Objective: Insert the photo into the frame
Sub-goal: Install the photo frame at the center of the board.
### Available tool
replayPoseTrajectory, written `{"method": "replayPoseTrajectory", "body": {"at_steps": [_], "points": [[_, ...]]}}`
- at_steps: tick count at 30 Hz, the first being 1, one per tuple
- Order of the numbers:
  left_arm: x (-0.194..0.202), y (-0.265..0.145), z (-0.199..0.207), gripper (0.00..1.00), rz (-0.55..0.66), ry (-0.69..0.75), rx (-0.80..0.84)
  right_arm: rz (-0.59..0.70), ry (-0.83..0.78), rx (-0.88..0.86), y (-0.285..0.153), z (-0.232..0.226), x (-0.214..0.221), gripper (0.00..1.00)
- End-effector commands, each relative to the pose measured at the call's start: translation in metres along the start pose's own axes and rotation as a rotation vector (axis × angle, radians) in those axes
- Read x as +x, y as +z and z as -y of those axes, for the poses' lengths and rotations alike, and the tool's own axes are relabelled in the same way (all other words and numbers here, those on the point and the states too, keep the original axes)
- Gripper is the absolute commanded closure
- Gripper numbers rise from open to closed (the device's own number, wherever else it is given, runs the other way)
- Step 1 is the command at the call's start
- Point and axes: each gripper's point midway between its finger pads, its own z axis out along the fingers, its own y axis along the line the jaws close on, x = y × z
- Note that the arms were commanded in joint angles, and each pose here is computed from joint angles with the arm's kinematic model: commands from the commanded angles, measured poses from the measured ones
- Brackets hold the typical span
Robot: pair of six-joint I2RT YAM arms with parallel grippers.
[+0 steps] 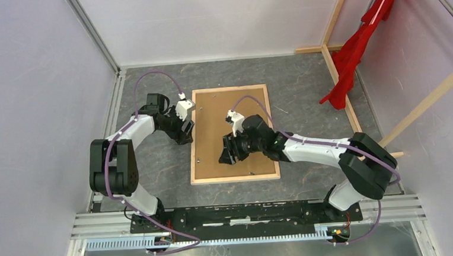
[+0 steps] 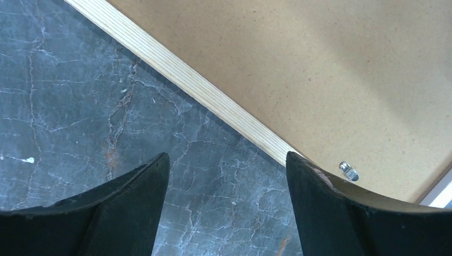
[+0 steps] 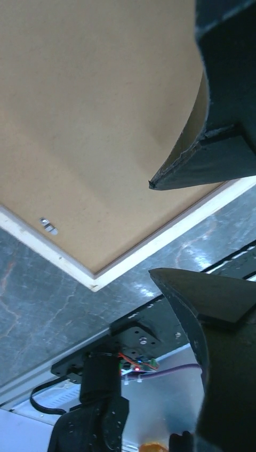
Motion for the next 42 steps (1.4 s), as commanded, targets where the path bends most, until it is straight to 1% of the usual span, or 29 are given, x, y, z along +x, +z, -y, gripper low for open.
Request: {"method": "replayPoseTrajectory", "body": {"at_steps": [1,6,14,25,31,42], "points": [[-0.004,0.000,0.008,0.16,0.021,0.030,0.044,0.175,-0.058,-0.072,0.022,-0.029,-0.035,0.39],[0.001,0.006,0.010,0.26,0.011,0.012,0.065,0.169,-0.055,-0.127,0.050,-0.039,-0.025,0.42],[0.006,0.015,0.008,0.35,-0.007,-0.011,0.087,0.148,-0.066,-0.175,0.085,-0.051,-0.025,0.43],[0.017,0.023,0.001,0.40,-0.044,-0.016,0.067,0.093,-0.041,-0.165,0.113,-0.044,-0.013,0.43],[0.022,0.023,-0.001,0.43,-0.065,-0.017,0.053,0.068,-0.028,-0.147,0.118,-0.036,-0.003,0.43],[0.027,0.022,-0.003,0.46,-0.087,-0.010,0.033,0.046,-0.003,-0.161,0.126,-0.035,0.006,0.44]]}}
